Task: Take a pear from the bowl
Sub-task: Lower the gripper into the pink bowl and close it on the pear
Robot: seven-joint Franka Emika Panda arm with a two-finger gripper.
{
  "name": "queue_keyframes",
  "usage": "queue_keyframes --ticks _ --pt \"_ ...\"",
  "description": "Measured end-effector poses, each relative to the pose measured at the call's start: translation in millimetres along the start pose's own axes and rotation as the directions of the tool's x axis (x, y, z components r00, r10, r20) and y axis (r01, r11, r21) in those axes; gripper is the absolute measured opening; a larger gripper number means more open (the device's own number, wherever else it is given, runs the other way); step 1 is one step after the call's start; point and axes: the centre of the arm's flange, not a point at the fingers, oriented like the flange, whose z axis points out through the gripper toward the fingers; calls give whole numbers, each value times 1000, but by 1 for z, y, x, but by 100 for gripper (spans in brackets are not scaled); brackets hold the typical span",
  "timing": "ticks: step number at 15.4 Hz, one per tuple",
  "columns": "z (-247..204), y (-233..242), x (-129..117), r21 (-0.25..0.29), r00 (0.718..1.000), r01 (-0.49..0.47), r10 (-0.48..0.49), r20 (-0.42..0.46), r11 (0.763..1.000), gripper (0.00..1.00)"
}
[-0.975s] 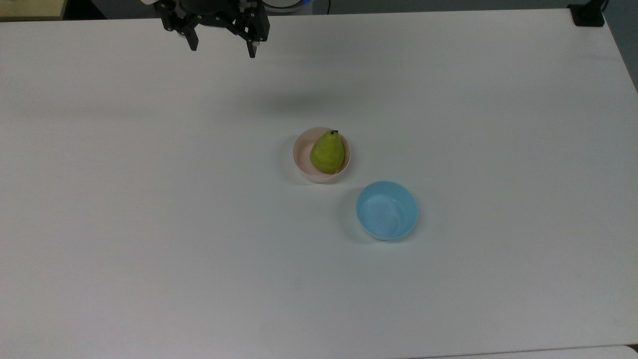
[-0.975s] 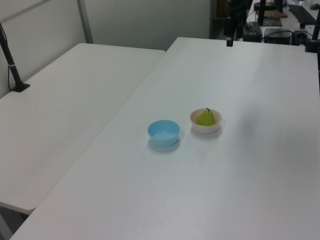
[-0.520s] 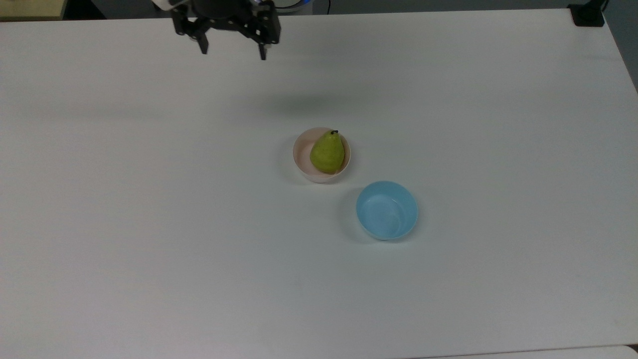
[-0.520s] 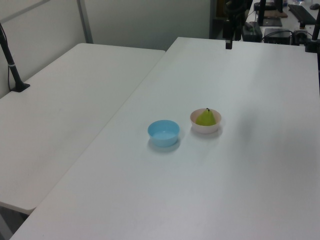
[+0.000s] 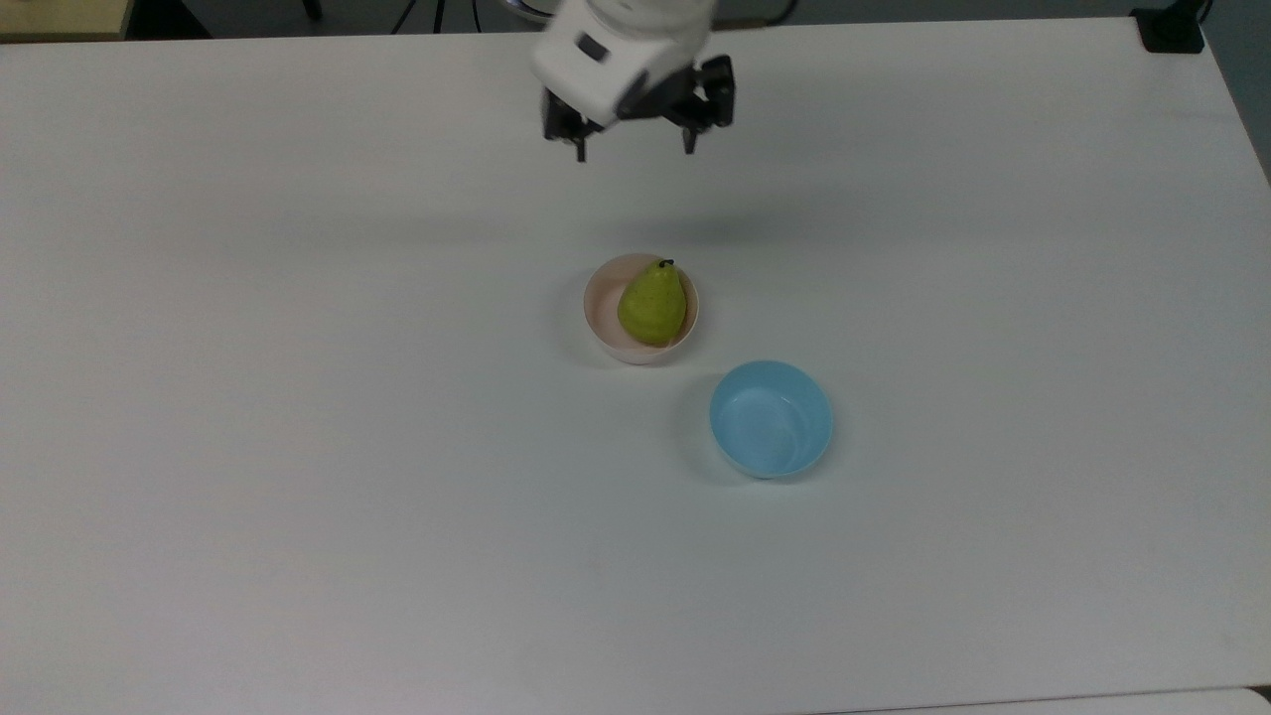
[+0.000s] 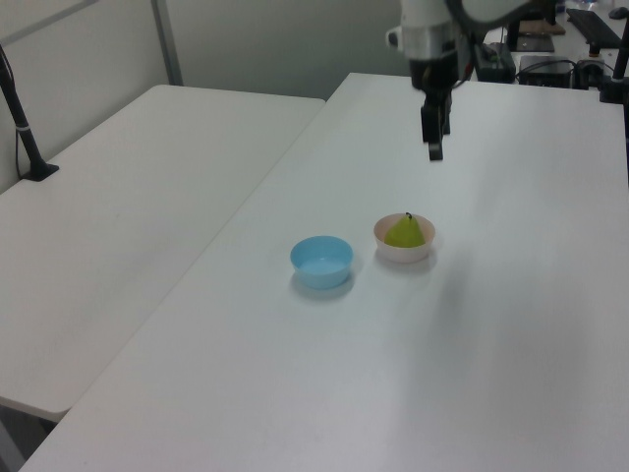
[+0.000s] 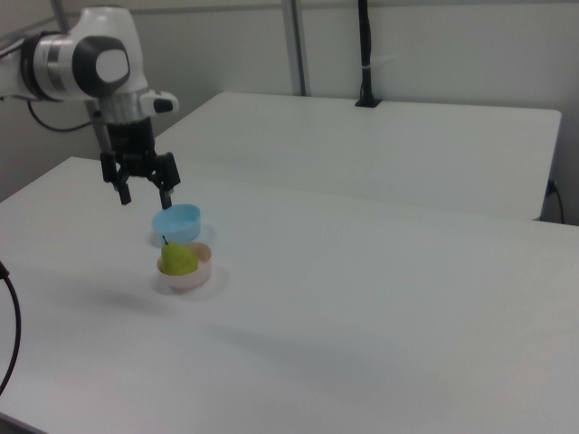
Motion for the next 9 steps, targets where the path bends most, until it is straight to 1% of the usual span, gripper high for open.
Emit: queue_keyframes --ticks 2,5,9 --pt "25 -14 12 -11 1000 19 -19 23 1000 100" --pt "64 -15 37 -29 1000 21 -20 17 999 100" --pt "101 -14 54 -71 999 32 -31 12 997 100"
